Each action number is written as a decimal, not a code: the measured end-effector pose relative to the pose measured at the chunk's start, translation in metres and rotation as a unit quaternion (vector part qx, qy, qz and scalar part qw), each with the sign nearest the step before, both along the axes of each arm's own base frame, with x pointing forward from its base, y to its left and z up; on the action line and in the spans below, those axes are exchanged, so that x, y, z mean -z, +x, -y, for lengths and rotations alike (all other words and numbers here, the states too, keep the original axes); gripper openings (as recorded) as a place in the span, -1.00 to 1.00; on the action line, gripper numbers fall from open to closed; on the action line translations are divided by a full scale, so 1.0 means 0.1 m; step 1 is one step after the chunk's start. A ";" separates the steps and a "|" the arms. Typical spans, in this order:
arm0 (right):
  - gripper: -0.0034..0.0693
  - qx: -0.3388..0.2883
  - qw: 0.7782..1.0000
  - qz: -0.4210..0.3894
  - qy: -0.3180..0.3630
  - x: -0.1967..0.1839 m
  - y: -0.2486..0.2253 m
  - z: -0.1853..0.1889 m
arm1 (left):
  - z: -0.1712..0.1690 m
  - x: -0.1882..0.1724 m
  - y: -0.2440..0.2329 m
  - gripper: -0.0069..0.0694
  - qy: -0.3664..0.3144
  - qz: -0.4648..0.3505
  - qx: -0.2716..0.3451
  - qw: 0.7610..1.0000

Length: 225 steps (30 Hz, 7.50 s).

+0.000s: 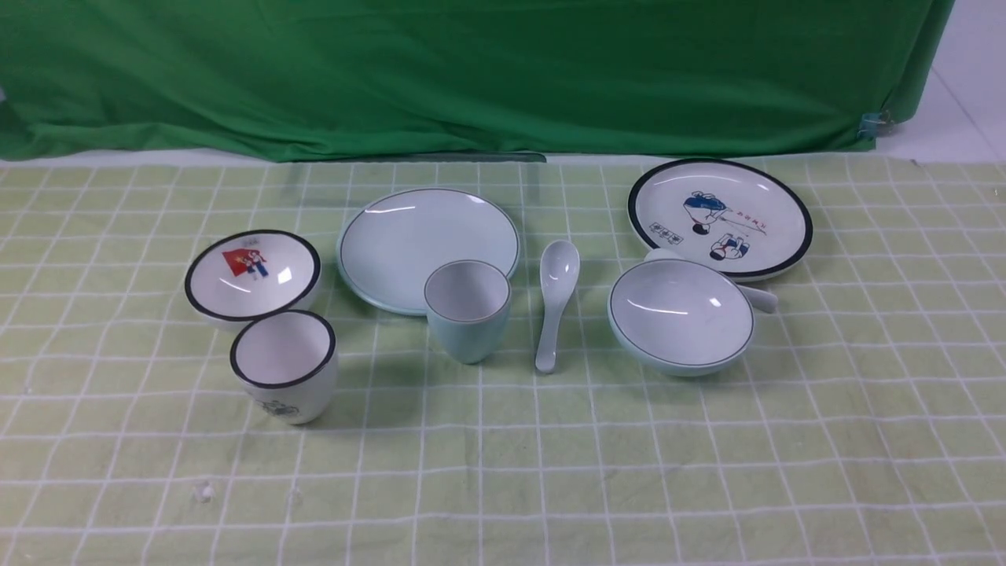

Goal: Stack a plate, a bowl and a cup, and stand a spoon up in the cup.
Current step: Use the right arm to grab a blue rice bowl, then use the right arm to put the blue rice bowl into the blue large plate in the middle, then use the left arm to grab a blue teacup, then use the left arm to put the blue teacup into the blue rice bowl in the middle

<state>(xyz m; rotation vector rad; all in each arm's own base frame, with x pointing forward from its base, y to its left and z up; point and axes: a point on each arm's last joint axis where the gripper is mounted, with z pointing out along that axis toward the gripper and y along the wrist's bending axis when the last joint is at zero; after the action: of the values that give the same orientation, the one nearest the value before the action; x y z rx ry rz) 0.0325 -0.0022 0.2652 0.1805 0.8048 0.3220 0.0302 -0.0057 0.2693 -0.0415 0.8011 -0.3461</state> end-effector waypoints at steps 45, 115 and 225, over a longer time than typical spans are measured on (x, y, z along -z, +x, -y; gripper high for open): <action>-0.19 -0.157 0.583 -0.766 -0.220 0.92 3.83 -1.31 | 0.70 -0.38 2.38 -0.73 0.234 -0.679 0.199 0.667; -0.67 -0.335 0.596 -0.655 -0.321 -0.16 4.58 -1.77 | 0.60 0.96 4.99 -0.68 0.268 -0.736 0.032 0.620; 0.27 -0.231 0.580 -0.680 -0.384 -0.11 4.59 -1.73 | 1.84 0.27 4.66 -0.84 0.302 -0.714 0.183 0.605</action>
<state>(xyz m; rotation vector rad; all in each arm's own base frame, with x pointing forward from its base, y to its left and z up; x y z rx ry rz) 0.4911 0.1705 0.2757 -0.7608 2.4973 0.2454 0.4961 -0.1895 0.2424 0.5805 2.5528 -0.3693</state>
